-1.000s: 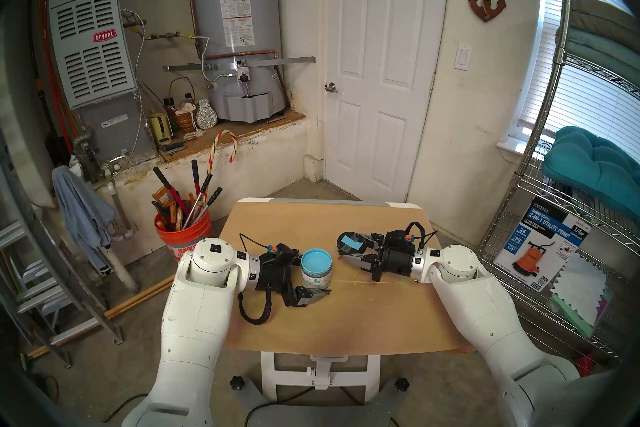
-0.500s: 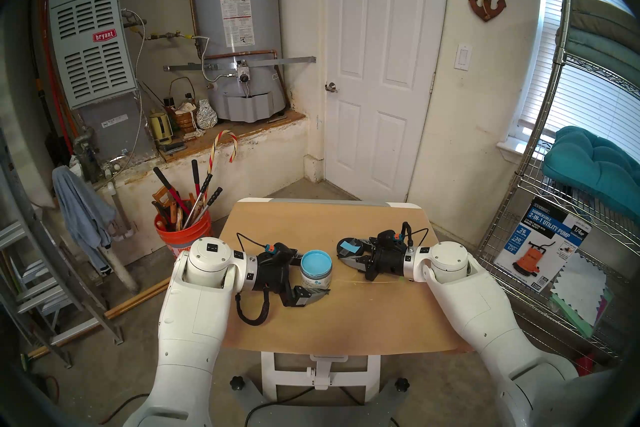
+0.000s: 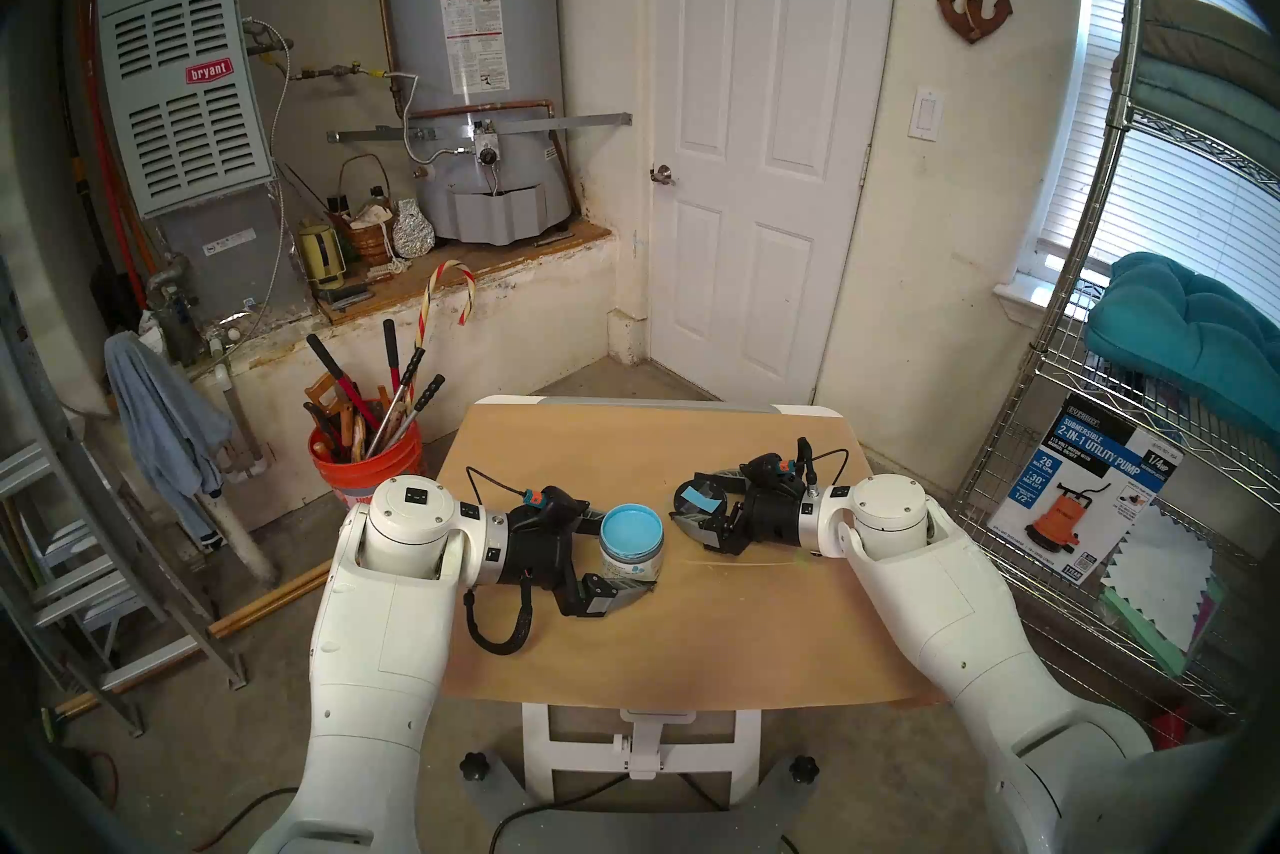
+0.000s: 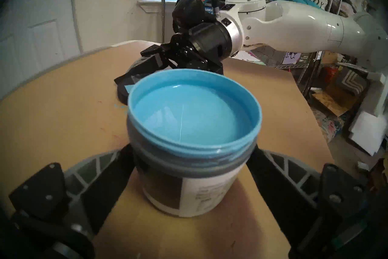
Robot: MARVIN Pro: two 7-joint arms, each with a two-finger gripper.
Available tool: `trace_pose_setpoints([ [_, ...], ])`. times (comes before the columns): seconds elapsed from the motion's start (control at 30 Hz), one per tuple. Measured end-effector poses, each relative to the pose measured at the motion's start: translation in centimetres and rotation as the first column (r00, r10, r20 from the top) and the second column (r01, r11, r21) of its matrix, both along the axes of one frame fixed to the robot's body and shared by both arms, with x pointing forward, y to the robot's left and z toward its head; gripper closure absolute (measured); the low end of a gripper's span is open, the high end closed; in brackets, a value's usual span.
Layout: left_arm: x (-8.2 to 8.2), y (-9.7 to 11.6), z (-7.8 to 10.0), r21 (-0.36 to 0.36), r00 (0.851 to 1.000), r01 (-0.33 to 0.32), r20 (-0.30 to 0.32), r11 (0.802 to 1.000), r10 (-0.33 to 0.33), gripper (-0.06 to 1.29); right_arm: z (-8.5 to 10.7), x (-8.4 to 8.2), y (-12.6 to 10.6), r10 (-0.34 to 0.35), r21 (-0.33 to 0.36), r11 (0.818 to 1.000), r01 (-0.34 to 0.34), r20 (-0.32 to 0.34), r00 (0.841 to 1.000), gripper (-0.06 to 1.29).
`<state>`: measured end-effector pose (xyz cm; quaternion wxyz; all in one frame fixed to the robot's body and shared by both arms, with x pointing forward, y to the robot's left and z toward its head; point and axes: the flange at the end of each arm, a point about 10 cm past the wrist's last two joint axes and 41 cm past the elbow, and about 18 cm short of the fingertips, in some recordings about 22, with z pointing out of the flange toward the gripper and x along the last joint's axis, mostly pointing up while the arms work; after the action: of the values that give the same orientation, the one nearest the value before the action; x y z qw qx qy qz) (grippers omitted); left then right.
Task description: Open paint jar
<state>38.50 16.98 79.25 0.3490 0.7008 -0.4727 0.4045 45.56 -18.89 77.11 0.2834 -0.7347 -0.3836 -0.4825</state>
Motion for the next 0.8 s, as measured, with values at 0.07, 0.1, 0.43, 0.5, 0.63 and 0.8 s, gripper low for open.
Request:
trace_pose_setpoints([
  [0.07,-0.1,0.1,0.1,0.001,1.0,-0.003,-0.001,1.0,0.003,0.03,0.1,0.0,-0.1,-0.005,0.004,1.0,0.005,-0.003,1.0,0.08],
  [0.1,-0.1,0.1,0.1,0.002,1.0,-0.005,-0.001,1.0,0.005,0.03,0.1,0.0,-0.2,-0.008,0.005,1.0,0.008,-0.006,1.0,0.08],
  [0.43,-0.8,0.7,0.4,0.01,1.0,-0.027,-0.008,1.0,0.027,0.03,0.5,0.0,-1.0,-0.019,0.008,1.0,0.019,-0.014,1.0,0.05],
  [0.5,-1.0,0.9,0.4,0.013,0.999,-0.031,-0.01,0.999,0.031,0.03,0.5,0.0,-1.1,-0.019,0.008,1.0,0.019,-0.013,1.0,0.05],
  [0.63,-1.4,1.3,0.4,0.02,0.999,-0.04,-0.012,0.999,0.04,0.03,0.5,0.0,-1.2,-0.018,0.01,1.0,0.018,-0.01,1.0,0.05],
  [0.8,-1.8,1.8,0.6,0.029,0.999,-0.05,-0.014,0.998,0.051,0.03,0.5,0.0,-1.2,-0.016,0.013,1.0,0.016,-0.008,1.0,0.05],
])
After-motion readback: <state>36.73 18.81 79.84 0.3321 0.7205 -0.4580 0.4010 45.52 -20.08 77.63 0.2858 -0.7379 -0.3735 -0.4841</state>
